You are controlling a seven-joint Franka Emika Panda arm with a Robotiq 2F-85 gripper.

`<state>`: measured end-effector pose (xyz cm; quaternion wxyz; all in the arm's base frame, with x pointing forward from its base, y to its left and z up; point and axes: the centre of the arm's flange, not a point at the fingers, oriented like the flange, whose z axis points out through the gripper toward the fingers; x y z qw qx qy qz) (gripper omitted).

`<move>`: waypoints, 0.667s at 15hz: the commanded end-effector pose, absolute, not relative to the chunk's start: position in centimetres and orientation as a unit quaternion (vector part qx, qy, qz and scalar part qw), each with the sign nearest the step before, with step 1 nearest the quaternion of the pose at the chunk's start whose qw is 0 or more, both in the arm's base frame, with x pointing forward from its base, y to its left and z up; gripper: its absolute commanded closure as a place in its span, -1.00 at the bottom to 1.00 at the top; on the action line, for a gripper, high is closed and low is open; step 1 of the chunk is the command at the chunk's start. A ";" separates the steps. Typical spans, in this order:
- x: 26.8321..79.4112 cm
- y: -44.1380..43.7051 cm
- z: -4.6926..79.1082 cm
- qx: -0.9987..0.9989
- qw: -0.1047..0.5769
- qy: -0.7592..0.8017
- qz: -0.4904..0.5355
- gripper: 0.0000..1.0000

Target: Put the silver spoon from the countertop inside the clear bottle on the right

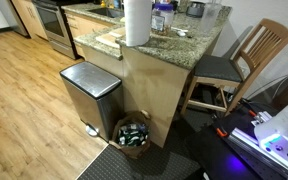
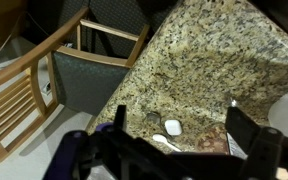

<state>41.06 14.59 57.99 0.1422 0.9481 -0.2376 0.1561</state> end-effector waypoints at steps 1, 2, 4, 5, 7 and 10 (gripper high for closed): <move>42.4 13.0 57.1 0.954 0.138 -0.237 0.122 -1.00; 43.3 11.1 57.9 0.948 0.107 -0.280 0.108 -1.00; 45.5 5.5 58.5 0.934 0.081 -0.328 0.115 -1.00; 46.3 3.0 58.9 0.927 0.066 -0.351 0.116 -1.00; 48.2 -2.0 59.2 0.906 0.034 -0.405 0.116 -1.00; 50.3 -4.8 57.8 0.871 -0.016 -0.479 0.107 -1.00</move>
